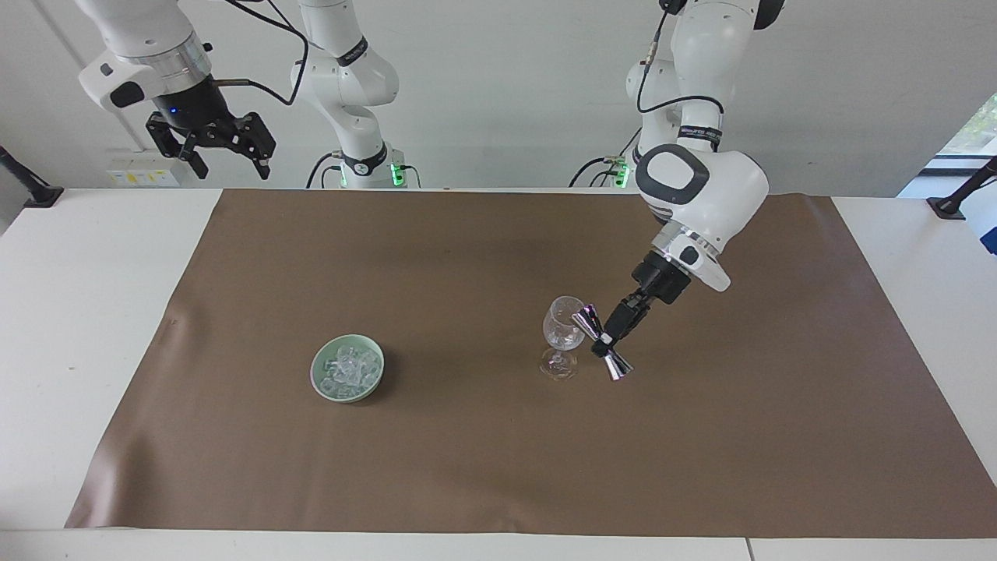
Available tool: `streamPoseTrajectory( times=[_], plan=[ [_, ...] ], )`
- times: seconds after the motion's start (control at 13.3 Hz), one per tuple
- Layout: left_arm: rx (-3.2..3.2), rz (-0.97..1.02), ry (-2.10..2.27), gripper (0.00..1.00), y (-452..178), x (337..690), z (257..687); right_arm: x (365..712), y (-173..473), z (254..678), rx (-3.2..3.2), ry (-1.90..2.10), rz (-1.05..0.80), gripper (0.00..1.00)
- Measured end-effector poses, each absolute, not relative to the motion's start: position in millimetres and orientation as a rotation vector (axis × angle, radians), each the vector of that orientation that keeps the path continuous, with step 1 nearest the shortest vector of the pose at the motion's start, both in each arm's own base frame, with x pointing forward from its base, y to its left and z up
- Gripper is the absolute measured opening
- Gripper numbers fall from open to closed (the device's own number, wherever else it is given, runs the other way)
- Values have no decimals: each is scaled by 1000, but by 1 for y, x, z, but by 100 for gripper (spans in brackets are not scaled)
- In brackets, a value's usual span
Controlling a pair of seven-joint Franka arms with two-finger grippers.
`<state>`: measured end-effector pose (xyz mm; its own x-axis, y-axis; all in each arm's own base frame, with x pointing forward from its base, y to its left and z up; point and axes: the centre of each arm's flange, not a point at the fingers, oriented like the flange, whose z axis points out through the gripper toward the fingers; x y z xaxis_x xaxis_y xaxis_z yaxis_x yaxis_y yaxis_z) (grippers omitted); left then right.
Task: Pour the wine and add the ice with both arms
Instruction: 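Hold the silver cup tipped over the clear glass with the left gripper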
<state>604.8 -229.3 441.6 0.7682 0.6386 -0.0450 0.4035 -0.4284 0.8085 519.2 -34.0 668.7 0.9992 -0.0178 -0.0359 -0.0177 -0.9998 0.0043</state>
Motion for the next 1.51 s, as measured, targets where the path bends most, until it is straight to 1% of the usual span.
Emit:
streamPoseTrajectory(
  times=[1.51],
  plan=[
    [2101,335,742,22,-233,590,439,519,-34,669,3137,-28,-56,100]
  ],
)
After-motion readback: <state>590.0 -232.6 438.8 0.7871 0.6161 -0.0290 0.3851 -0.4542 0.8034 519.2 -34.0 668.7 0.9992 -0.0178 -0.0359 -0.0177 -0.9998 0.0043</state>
